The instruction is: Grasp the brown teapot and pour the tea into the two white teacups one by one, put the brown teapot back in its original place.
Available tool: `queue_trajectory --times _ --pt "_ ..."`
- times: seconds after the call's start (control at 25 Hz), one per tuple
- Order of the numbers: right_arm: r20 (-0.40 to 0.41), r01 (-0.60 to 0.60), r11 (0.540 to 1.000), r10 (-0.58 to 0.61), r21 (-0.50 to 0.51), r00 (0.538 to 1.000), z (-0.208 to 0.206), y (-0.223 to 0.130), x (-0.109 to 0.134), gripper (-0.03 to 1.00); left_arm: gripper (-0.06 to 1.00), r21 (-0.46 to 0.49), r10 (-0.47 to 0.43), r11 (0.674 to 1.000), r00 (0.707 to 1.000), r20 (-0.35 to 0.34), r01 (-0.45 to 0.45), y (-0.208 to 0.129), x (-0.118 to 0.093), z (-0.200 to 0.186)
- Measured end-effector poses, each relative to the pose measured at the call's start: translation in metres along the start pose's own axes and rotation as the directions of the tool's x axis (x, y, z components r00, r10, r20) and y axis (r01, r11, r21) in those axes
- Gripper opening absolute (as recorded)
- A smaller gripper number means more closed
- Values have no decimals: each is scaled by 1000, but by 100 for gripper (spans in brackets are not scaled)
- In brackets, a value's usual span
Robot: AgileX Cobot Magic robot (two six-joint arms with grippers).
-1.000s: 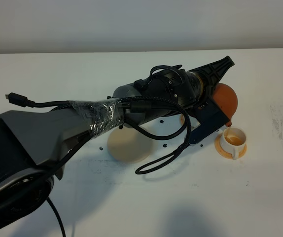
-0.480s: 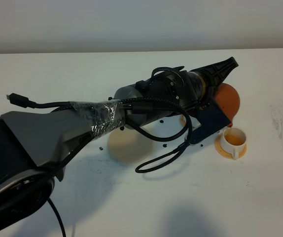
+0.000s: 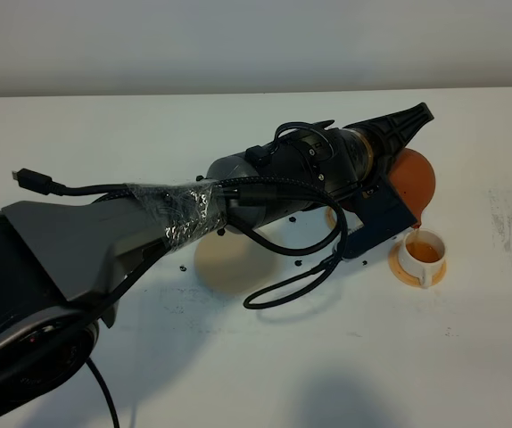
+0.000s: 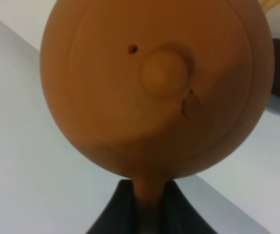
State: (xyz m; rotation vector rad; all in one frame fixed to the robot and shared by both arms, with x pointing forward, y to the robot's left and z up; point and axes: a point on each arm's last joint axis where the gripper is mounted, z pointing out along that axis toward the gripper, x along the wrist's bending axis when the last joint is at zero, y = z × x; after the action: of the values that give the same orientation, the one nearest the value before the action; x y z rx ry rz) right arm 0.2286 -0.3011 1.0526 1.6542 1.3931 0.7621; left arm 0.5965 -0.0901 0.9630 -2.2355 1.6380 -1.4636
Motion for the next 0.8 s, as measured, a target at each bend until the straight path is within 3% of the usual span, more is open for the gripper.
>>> queue_trajectory --times 0.8 --pt "0 0 1000 0 0 1000 0 0 0 51 10 -5 79 997 997 -12 -79 8 4 0"
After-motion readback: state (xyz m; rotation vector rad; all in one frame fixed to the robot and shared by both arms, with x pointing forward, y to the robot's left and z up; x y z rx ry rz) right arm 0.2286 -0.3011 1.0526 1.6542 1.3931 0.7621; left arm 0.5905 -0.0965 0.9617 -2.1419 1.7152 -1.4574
